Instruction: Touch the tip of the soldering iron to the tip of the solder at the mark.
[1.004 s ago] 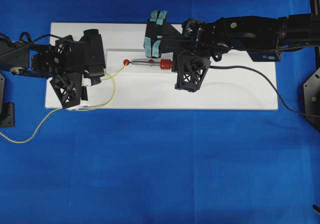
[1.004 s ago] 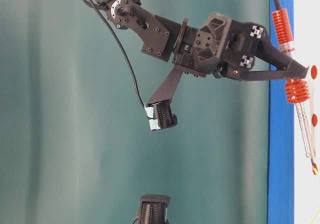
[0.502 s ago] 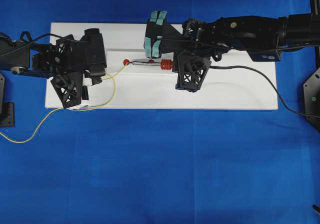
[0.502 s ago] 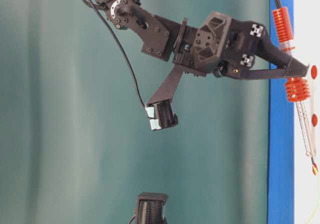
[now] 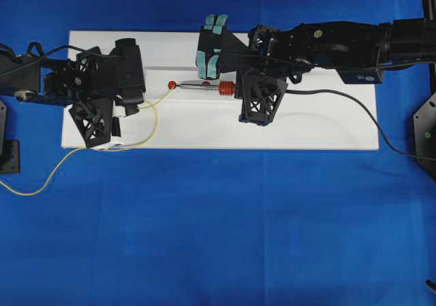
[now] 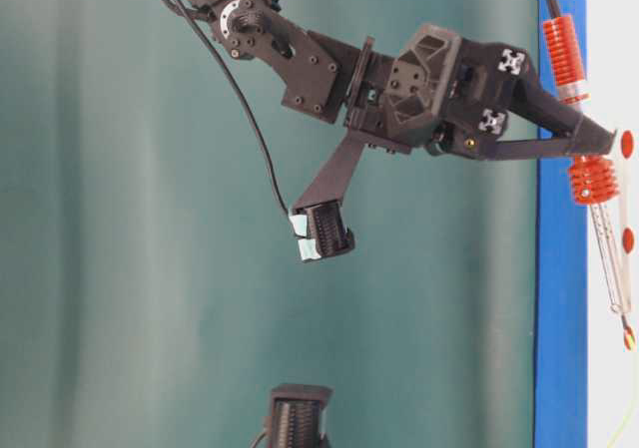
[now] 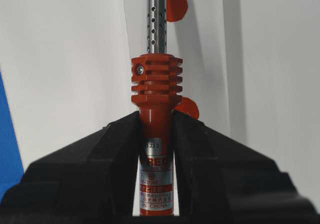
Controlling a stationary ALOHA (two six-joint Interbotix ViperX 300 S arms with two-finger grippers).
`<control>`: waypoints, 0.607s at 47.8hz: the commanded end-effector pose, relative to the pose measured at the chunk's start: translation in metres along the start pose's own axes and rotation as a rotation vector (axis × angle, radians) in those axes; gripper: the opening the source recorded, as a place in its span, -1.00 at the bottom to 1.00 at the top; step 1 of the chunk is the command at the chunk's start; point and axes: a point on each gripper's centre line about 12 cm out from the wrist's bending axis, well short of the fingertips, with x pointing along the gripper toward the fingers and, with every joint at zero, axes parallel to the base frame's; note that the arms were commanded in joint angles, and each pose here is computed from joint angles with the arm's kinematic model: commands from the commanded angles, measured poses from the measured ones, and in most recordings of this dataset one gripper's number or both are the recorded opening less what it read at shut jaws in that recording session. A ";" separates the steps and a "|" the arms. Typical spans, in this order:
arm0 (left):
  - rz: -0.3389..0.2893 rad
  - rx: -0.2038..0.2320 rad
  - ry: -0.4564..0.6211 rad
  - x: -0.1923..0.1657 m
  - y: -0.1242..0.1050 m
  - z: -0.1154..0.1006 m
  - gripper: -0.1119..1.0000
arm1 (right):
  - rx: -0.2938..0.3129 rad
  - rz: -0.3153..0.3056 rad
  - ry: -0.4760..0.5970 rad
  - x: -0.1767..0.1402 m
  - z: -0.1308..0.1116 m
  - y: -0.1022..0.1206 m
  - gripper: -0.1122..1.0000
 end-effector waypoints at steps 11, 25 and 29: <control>-0.015 0.013 -0.077 -0.054 -0.006 0.017 -0.79 | -0.004 0.004 -0.043 -0.010 0.012 0.002 -0.68; -0.015 0.010 -0.096 -0.085 -0.005 0.009 -0.79 | -0.005 0.004 -0.043 -0.010 0.012 0.002 -0.68; -0.016 0.007 -0.094 -0.085 -0.005 0.009 -0.79 | -0.004 0.004 -0.047 -0.014 0.013 0.002 -0.68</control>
